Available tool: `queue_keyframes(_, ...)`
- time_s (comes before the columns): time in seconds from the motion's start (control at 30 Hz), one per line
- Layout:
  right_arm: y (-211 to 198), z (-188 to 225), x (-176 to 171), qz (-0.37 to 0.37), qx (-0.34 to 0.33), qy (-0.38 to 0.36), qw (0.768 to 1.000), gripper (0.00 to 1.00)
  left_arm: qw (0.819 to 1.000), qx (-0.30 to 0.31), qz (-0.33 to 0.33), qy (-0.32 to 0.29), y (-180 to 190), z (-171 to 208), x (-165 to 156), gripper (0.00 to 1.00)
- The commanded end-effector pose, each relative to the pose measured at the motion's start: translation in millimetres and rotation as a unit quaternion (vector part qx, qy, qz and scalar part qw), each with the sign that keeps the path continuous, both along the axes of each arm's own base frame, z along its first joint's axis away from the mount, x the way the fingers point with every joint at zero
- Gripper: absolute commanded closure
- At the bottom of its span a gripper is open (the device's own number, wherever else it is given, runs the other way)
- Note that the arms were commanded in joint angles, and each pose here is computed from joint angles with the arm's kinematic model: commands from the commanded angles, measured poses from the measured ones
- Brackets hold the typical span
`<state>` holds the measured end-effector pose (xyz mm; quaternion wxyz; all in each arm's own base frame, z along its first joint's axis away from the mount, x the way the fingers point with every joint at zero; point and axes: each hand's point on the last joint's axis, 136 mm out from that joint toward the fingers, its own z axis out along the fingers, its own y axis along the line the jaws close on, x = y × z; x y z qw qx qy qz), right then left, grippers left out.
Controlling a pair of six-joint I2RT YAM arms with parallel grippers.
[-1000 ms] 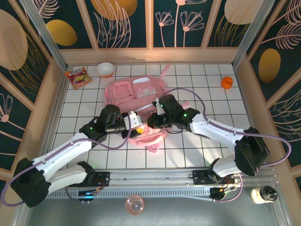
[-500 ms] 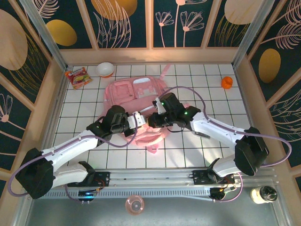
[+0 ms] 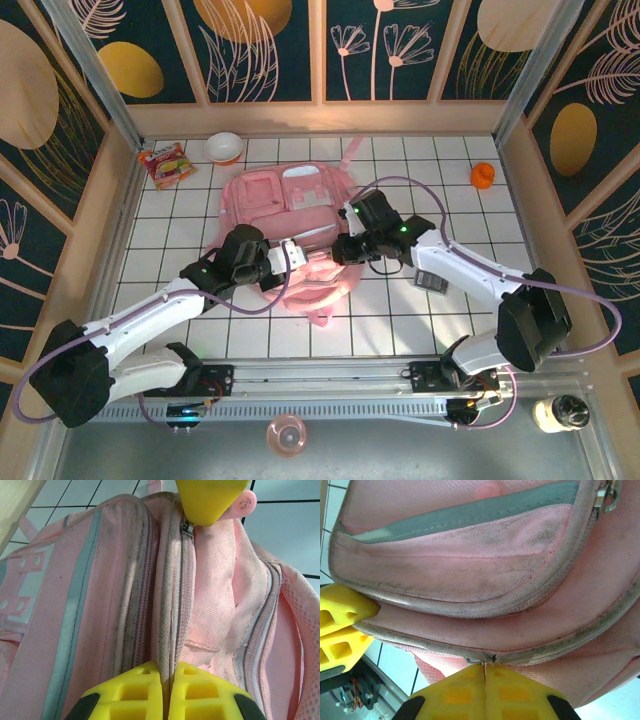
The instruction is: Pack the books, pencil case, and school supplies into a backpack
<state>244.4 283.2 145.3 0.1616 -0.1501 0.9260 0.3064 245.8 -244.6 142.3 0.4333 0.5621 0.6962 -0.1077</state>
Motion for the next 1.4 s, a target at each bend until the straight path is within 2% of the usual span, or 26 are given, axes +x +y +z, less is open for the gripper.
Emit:
queue_keyframes(0.0, 5.2, -2.4, -0.8, 0.016, 0.024, -0.009, 1.0, 0.99, 1.0, -0.01, 0.003, -0.013, 1.5, 14.8, 3.3, 1.0)
queue_keyframes(0.13, 7.9, -9.6, -5.7, 0.013, 0.038, 0.003, 0.999, 0.89, 1.0, -0.021, -0.003, -0.014, -3.9, 21.0, 4.8, 1.0)
queue_keyframes(0.27, 2.7, -24.3, -6.1, 0.001, 0.011, 0.005, 1.0, 0.79, 0.999, -0.033, -0.01, -0.015, -8.8, 28.1, 5.2, 1.0)
queue_keyframes(0.43, -5.5, -34.8, -3.3, -0.015, -0.019, -0.003, 1.0, 0.73, 0.999, -0.041, -0.01, -0.02, -10.2, 35.2, 6.0, 1.0)
queue_keyframes(0.47, -7.5, -36.5, -2.7, -0.017, -0.025, -0.006, 1.0, 0.74, 0.999, -0.041, -0.01, -0.021, -10.2, 36.5, 6.2, 1.0)
queue_keyframes(0.53, -11.8, -40.5, -2.9, -0.02, -0.038, -0.009, 0.999, 0.83, 0.999, -0.041, -0.009, -0.022, -9.4, 36.9, 6.2, 1.0)
queue_keyframes(0.6, -18.3, -43.5, -0.9, -0.025, -0.054, -0.016, 0.998, 0.88, 0.999, -0.04, -0.007, -0.022, -8.4, 37.0, 5.6, 1.0)
queue_keyframes(0.7, -31.9, -50.2, 3.3, -0.036, -0.086, -0.023, 0.995, 1.0, 0.999, -0.041, -0.007, -0.025, -6.8, 38.6, 4.2, 1.0)
queue_keyframes(0.87, -58.4, -46.5, 18.0, -0.063, -0.119, -0.036, 0.99, 1.0, 0.999, -0.014, 0.007, -0.03, 5.9, 27.8, 3.2, 1.0)
queue_keyframes(1.0, -65.1, -39.7, 22.7, -0.069, -0.099, -0.043, 0.992, 1.0, 0.998, -0.002, 0.046, -0.035, 28.5, 18.4, 11.2, 1.0)
queue_keyframes(1.13, -46.1, -38.9, 10.5, -0.038, -0.057, -0.029, 0.997, 1.0, 0.997, 0.01, 0.064, -0.032, 45.9, 13.0, 14.7, 1.0)
queue_keyframes(1.23, -17.5, -26.2, -3.9, -0.003, -0.017, -0.033, 0.999, 1.0, 0.997, 0.018, 0.067, -0.029, 49.8, 11.3, 14.3, 0.89)
queue_keyframes(1.3, 4.8, -14.7, -15.0, 0.021, 0.018, -0.032, 0.999, 1.0, 0.999, 0.001, 0.045, -0.015, 41.1, 17.9, 8.3, 0.72)
queue_keyframes(1.37, 24.5, -2.7, -25.2, 0.039, 0.047, -0.032, 0.998, 1.0, 1.0, -0.024, 0.002, 0.005, 26.5, 27.5, -2.7, 0.59)
